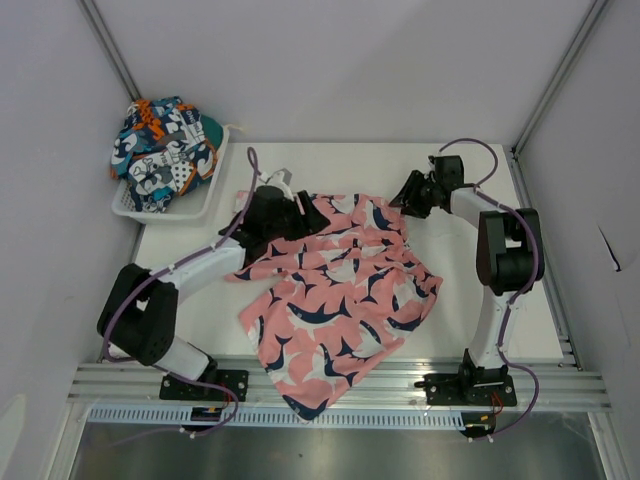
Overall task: Fold and stack the shorts
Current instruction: Fold the shorts
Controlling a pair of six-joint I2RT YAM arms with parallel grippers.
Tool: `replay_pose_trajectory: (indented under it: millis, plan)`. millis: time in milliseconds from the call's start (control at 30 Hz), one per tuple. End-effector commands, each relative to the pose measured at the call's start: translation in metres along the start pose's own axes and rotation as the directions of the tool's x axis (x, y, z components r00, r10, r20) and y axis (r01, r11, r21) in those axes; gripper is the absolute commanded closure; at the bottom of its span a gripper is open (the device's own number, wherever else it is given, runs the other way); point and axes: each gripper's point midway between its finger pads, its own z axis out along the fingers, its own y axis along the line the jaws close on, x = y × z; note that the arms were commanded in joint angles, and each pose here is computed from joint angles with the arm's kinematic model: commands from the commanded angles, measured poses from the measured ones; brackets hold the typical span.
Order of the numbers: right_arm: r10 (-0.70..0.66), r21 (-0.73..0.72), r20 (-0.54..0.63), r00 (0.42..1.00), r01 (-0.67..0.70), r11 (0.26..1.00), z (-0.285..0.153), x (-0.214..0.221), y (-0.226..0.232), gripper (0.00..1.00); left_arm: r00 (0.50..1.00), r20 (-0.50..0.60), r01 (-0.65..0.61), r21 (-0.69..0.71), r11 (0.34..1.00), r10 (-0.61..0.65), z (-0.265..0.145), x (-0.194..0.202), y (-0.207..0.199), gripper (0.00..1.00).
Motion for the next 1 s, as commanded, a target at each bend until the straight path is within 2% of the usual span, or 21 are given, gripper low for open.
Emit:
replay_pose_trajectory:
  millis: [0, 200, 333, 433, 467, 567, 667, 833, 967]
  plan:
    - [-0.001, -0.036, 0.055, 0.998, 0.003, 0.999, 0.006, -0.022, 0.009, 0.48, 0.999, -0.021, -0.031, 0.055, 0.998, 0.032, 0.01, 0.018, -0.027, 0.32]
    - [-0.003, -0.049, 0.066, 0.998, 0.006, 0.999, 0.013, -0.03, 0.013, 0.48, 0.987, -0.135, -0.068, 0.155, 0.986, 0.089, 0.026, 0.077, -0.066, 0.33]
    - [0.004, -0.072, 0.078, 0.997, 0.002, 0.997, 0.017, -0.036, 0.017, 0.51, 0.959, -0.226, -0.123, 0.221, 0.967, 0.174, 0.024, 0.13, -0.098, 0.33]
    - [0.01, -0.097, 0.085, 0.996, -0.001, 0.995, 0.017, -0.039, 0.022, 0.68, 0.943, -0.278, -0.115, 0.237, 0.965, 0.181, 0.023, 0.159, -0.103, 0.33]
    - [0.018, -0.101, 0.085, 0.996, -0.009, 0.995, 0.018, -0.039, 0.021, 0.77, 0.94, -0.29, -0.111, 0.242, 0.964, 0.181, 0.023, 0.165, -0.103, 0.33]
    - [0.043, -0.124, 0.092, 0.995, -0.031, 0.992, 0.019, -0.041, 0.022, 0.94, 0.923, -0.33, -0.113, 0.264, 0.958, 0.199, 0.02, 0.191, -0.106, 0.33]
    - [0.075, -0.166, 0.114, 0.991, -0.056, 0.985, 0.019, -0.048, 0.024, 1.0, 0.898, -0.372, -0.143, 0.261, 0.955, 0.236, 0.018, 0.221, -0.105, 0.34]
    - [0.148, -0.228, 0.117, 0.982, -0.118, 0.966, 0.021, -0.06, 0.018, 1.0, 0.861, -0.44, -0.144, 0.266, 0.953, 0.253, 0.019, 0.261, -0.105, 0.34]
    - [0.154, -0.245, 0.104, 0.983, -0.125, 0.962, 0.024, -0.061, 0.016, 1.0, 0.832, -0.484, -0.173, 0.24, 0.955, 0.272, 0.024, 0.286, -0.095, 0.35]
